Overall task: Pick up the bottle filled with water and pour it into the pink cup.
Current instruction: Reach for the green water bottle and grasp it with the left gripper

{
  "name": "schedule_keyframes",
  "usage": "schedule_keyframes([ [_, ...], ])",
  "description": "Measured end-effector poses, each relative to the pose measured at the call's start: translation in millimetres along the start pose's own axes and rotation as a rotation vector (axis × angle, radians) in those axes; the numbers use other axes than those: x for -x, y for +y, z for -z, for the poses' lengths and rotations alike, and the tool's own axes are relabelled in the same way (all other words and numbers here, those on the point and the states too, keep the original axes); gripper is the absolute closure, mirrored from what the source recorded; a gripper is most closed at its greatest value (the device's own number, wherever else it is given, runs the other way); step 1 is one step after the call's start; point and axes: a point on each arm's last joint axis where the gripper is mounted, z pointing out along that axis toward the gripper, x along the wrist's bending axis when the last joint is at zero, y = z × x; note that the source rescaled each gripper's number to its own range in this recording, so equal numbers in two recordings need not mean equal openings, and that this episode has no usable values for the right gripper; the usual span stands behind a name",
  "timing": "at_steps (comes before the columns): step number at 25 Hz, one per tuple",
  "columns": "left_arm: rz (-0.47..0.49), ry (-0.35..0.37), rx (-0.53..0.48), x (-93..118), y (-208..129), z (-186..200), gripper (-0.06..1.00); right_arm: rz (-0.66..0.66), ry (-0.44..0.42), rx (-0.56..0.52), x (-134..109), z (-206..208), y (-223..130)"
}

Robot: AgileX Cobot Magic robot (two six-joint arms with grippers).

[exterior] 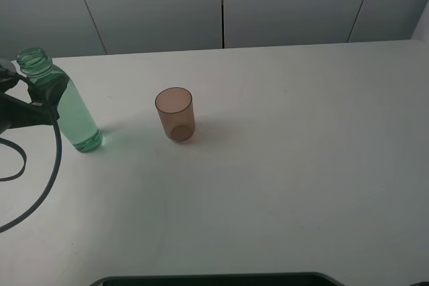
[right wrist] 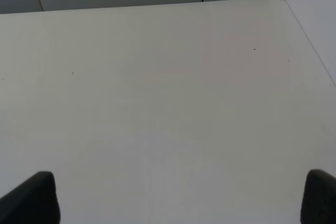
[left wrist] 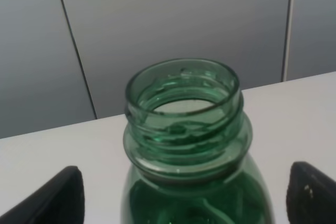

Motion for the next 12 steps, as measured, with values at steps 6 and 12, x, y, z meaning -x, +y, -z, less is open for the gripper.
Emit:
schedule_keyframes([
  [6,0.000,-0.002,0.029,-2,7,-14,-0.02,0.000,0.000,0.000,0,0,0],
  [12,-0.026,-0.037,0.017,-2,12,-26,-0.02,0.000,0.000,0.000,0,0,0],
])
